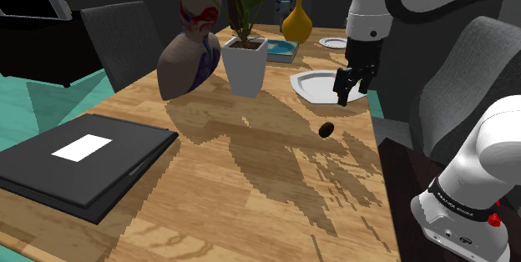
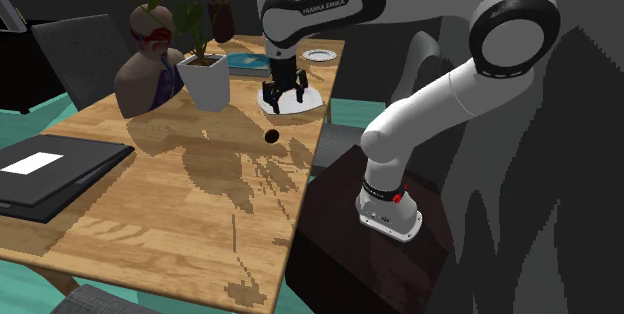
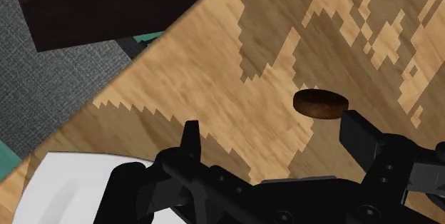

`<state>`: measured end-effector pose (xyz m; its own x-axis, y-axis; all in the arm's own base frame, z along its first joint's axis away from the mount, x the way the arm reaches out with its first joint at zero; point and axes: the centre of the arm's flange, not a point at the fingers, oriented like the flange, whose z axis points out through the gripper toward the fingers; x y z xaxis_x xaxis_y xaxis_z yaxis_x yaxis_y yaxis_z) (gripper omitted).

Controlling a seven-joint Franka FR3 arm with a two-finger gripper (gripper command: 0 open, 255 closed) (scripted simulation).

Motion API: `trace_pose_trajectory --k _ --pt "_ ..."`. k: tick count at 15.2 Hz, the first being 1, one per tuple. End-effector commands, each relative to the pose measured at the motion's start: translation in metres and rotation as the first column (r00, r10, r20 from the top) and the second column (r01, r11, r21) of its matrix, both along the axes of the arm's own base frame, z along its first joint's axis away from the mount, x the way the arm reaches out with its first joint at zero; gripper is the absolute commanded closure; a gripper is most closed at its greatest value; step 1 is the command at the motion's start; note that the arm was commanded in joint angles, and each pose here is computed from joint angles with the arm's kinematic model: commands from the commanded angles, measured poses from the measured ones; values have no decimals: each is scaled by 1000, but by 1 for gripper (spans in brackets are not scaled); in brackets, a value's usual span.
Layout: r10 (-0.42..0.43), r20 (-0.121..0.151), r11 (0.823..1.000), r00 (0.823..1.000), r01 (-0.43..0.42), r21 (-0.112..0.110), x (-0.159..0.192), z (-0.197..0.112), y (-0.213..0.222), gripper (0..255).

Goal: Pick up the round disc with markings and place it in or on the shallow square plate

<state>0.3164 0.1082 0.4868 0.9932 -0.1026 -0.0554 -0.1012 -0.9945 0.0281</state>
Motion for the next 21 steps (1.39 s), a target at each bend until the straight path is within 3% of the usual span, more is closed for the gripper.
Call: trace_pose_trajectory --k 1,6,14,21 --pt "-16 27 1000 1000 17 -22 3 -15 22 0" --pt "-47 85 996 995 53 -75 13 -56 76 0" --pt "-47 85 996 995 53 -75 14 -96 72 0" --pt "-47 85 996 995 53 -75 14 -96 72 0"
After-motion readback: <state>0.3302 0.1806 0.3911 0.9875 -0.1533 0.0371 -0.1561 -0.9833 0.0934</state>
